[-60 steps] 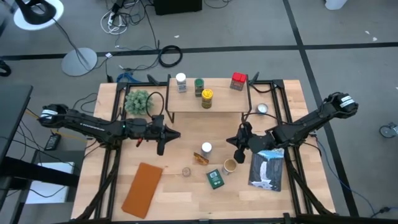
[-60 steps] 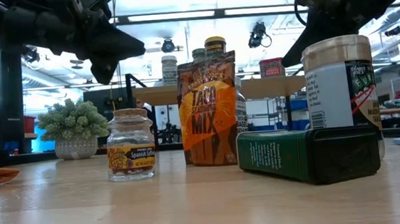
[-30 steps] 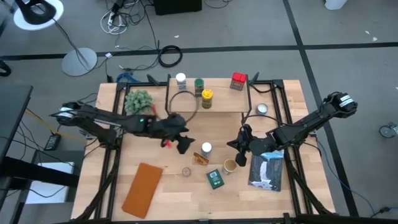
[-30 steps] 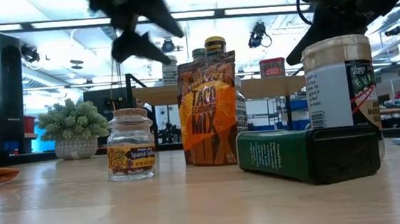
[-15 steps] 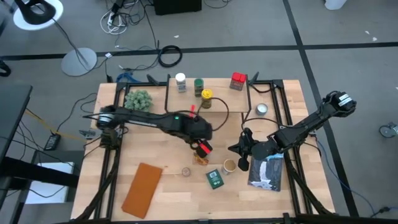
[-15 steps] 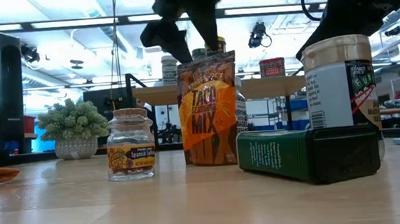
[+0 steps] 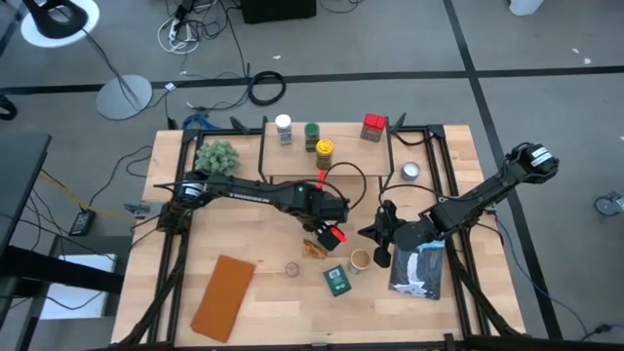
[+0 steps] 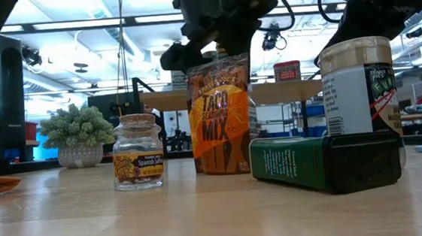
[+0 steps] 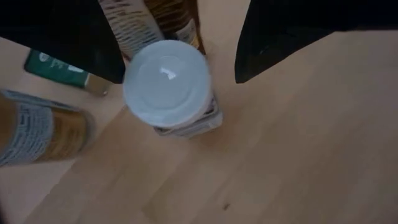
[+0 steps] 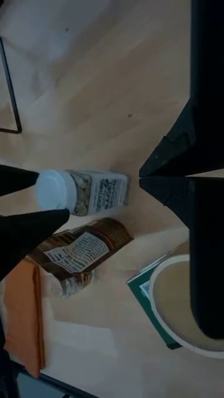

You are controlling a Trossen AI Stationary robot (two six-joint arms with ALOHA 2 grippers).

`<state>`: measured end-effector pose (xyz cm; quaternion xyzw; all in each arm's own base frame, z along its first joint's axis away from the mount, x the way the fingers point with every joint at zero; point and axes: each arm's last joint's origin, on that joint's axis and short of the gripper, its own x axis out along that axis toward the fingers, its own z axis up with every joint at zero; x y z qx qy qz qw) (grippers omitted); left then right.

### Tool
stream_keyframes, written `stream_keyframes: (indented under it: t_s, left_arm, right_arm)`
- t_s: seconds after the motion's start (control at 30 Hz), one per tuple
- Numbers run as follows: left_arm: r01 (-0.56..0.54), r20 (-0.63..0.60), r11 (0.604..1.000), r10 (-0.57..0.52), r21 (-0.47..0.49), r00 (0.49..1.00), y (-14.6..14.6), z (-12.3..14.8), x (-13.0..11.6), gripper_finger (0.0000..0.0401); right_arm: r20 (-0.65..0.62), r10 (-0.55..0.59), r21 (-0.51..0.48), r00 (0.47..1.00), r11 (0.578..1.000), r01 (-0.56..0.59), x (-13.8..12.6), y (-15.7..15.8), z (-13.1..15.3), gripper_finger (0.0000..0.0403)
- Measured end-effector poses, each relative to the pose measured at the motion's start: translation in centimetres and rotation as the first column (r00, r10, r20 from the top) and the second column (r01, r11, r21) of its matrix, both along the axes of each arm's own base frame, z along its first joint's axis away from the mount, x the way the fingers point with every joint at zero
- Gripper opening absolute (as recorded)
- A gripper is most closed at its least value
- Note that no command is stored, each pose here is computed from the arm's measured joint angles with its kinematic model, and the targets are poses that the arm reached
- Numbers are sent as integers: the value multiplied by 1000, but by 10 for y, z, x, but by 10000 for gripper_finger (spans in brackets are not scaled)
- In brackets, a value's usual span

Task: Shelf spices
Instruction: Put the white seasoning bottle on the shelf

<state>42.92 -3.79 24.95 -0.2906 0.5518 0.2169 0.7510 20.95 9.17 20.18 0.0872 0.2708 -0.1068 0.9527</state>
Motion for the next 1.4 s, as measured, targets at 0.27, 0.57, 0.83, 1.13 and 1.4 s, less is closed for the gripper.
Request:
stream_keyframes:
  t_s: [0.27, 0.57, 0.83, 1.13, 1.4]
  left_arm:
    - [-25, 21, 1000, 25, -5, 999, 1, 1, 2, 308]
    - [-100, 23, 995, 100, 13, 995, 6, -2, 3, 308]
    - [-167, -42, 984, 164, -66, 986, 7, -24, 11, 308]
    - [-191, -32, 979, 189, -72, 982, 12, -33, 17, 307]
    - [-213, -38, 975, 211, -69, 977, 12, -35, 17, 255]
  right_arm:
    - [-3, 1, -1, 1000, 1000, -1, 0, 0, 0, 0]
    - [-3, -2, 4, 1000, 1000, 2, 0, 0, 0, 1]
    - [-2, -3, 5, 1000, 1000, 3, 0, 0, 0, 1]
    - [-10, 10, 8, 1000, 1000, -10, -1, 1, -1, 1]
    - [-16, 17, 11, 1000, 1000, -16, -1, 1, -1, 1]
